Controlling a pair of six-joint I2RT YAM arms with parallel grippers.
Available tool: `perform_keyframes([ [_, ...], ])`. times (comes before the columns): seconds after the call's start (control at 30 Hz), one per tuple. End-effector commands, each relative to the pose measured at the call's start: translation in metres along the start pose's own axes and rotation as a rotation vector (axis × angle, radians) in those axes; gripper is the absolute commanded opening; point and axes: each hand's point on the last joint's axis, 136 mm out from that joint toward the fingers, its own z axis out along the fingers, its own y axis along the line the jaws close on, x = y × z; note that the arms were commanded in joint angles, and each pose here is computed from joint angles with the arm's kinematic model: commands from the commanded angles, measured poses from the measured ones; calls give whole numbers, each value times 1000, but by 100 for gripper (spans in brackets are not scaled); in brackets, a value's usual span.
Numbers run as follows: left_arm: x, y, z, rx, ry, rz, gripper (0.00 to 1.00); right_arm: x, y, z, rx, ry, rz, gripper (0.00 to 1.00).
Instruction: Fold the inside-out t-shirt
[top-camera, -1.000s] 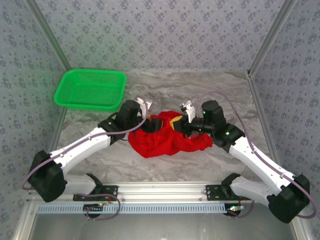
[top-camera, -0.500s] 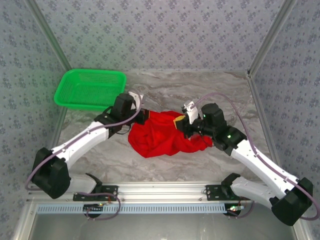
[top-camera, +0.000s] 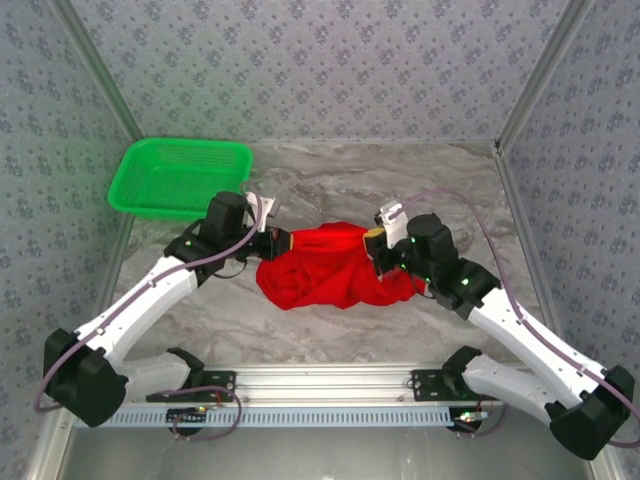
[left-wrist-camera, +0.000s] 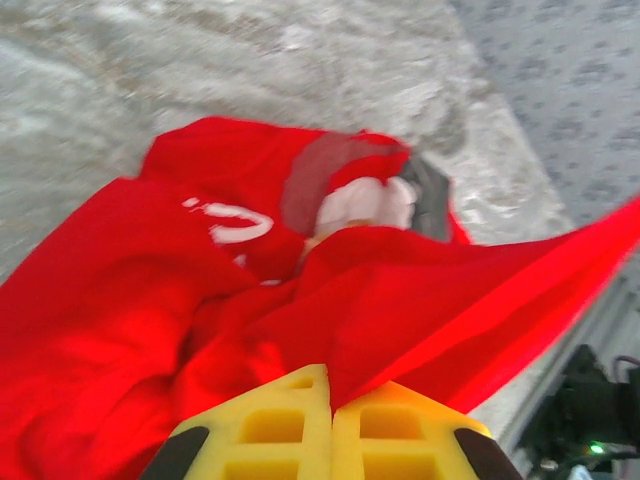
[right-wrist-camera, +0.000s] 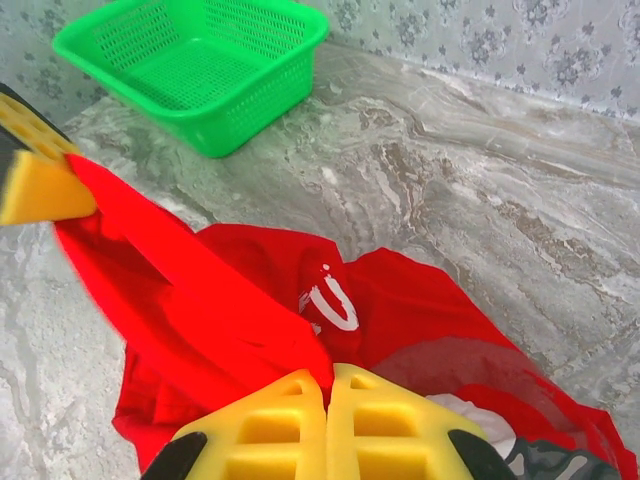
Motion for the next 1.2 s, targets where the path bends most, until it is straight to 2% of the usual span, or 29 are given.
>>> perform_keyframes([
  [0.0,18,48,-7,-246,48,-32,0,-5,-5,-8,21,-37,-17,0],
  [0.1,21,52,-6,-268,64,-17,1,-9,5,-10,-41,-54,-27,0],
  [0.27,23,30,8,-135,82,7,13,-12,33,-8,-209,-83,-36,0],
  [0.37,32,30,16,-151,136,40,19,-16,43,-11,-277,-110,-32,0],
  [0.43,37,46,19,-246,171,33,17,-19,45,-14,-305,-126,-28,0],
  [0.5,39,64,19,-351,191,29,11,-23,47,-18,-331,-152,-25,0],
  [0.63,43,57,27,-293,200,23,5,-19,42,-20,-332,-143,-22,0],
  [0.7,46,39,32,-177,202,27,2,-15,33,-17,-285,-122,-11,0],
  [0.77,45,11,34,-8,179,35,0,-10,19,-11,-206,-88,9,0],
  [0.87,31,-30,21,223,63,56,0,5,-3,-1,-81,1,19,0],
  [0.97,16,-58,-3,368,-71,87,0,20,-8,6,-56,59,30,0],
  [1.07,5,-69,-27,404,-180,132,0,27,-9,10,-53,87,33,0],
  [1.17,0,-53,-38,324,-252,125,0,29,-9,9,-72,92,52,0],
])
